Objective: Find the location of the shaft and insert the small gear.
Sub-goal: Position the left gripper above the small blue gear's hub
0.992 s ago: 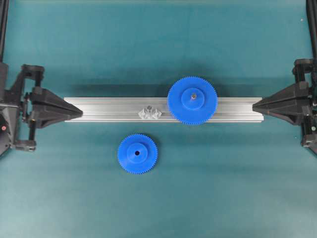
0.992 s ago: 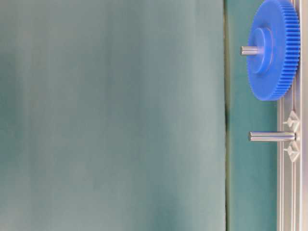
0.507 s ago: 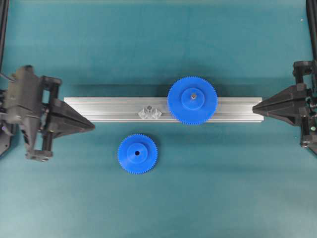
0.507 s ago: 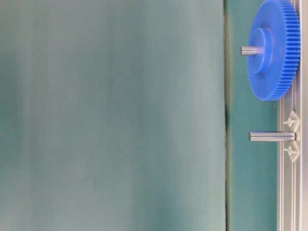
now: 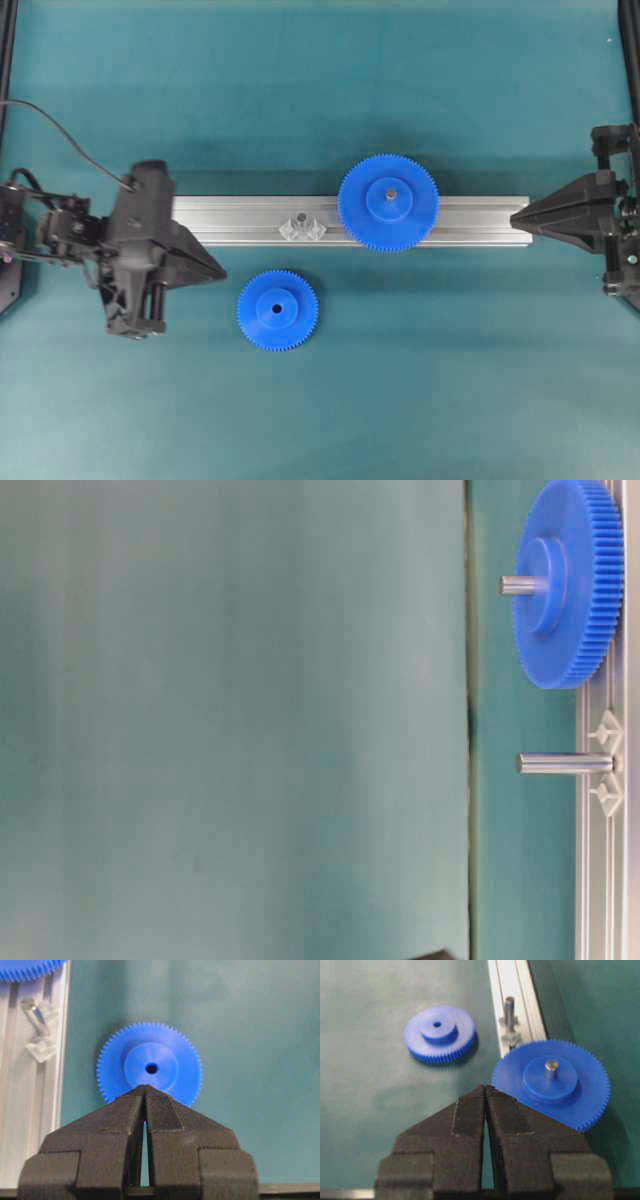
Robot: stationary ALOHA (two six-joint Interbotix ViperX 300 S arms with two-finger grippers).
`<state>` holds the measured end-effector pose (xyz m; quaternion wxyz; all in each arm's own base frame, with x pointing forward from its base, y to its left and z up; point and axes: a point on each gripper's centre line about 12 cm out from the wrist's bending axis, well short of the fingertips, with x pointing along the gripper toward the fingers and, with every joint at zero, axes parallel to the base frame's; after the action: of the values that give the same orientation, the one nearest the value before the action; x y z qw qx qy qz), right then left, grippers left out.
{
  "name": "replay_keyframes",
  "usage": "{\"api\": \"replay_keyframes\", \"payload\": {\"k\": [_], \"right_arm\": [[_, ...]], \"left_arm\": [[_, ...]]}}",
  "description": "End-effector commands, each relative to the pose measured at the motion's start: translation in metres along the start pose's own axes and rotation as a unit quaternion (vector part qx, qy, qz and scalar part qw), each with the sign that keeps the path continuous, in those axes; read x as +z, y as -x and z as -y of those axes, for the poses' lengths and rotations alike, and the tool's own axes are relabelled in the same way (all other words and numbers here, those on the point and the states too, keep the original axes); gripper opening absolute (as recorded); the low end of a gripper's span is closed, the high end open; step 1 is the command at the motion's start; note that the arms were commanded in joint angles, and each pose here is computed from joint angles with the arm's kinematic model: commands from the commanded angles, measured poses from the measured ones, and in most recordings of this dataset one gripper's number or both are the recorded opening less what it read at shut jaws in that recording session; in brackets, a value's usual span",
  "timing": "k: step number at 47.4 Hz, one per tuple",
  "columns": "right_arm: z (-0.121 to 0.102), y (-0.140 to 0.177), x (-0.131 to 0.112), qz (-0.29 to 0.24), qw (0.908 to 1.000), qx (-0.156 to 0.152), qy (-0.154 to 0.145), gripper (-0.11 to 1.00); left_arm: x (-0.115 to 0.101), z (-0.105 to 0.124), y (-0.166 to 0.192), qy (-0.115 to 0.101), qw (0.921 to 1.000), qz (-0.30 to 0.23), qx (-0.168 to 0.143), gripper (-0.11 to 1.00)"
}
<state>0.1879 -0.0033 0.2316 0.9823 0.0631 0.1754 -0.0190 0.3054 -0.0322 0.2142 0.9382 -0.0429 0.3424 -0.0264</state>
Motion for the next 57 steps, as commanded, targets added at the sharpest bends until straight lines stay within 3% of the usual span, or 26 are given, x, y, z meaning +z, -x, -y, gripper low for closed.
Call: {"api": "replay_keyframes", "payload": {"k": [1,17,34,57], "right_arm": [[0.001,-0.001,0.002,-0.004,1.0,-0.003,-0.006,0.03],[0.002,-0.001,-0.004,-0.013,0.9999,-0.004,-0.006,0.03],[0.002,-0.002,-0.009,-0.02,0.9998,-0.005,-0.007,0.03],[0.002,-0.002,-0.01,-0.019,0.9998,-0.005,-0.007,0.03]], "left_arm": [[0.014,0.007,-0.003,-0.005,0.9999,0.008,-0.007,0.0],[0.013,0.009,-0.03,-0.01,0.9981,-0.061,0.001,0.0],[0.025,0.011,-0.053,-0.011,0.996,-0.089,0.005,0.0],[0.029,0.012,-0.09,-0.016,0.9858,-0.166,0.016,0.0]]}}
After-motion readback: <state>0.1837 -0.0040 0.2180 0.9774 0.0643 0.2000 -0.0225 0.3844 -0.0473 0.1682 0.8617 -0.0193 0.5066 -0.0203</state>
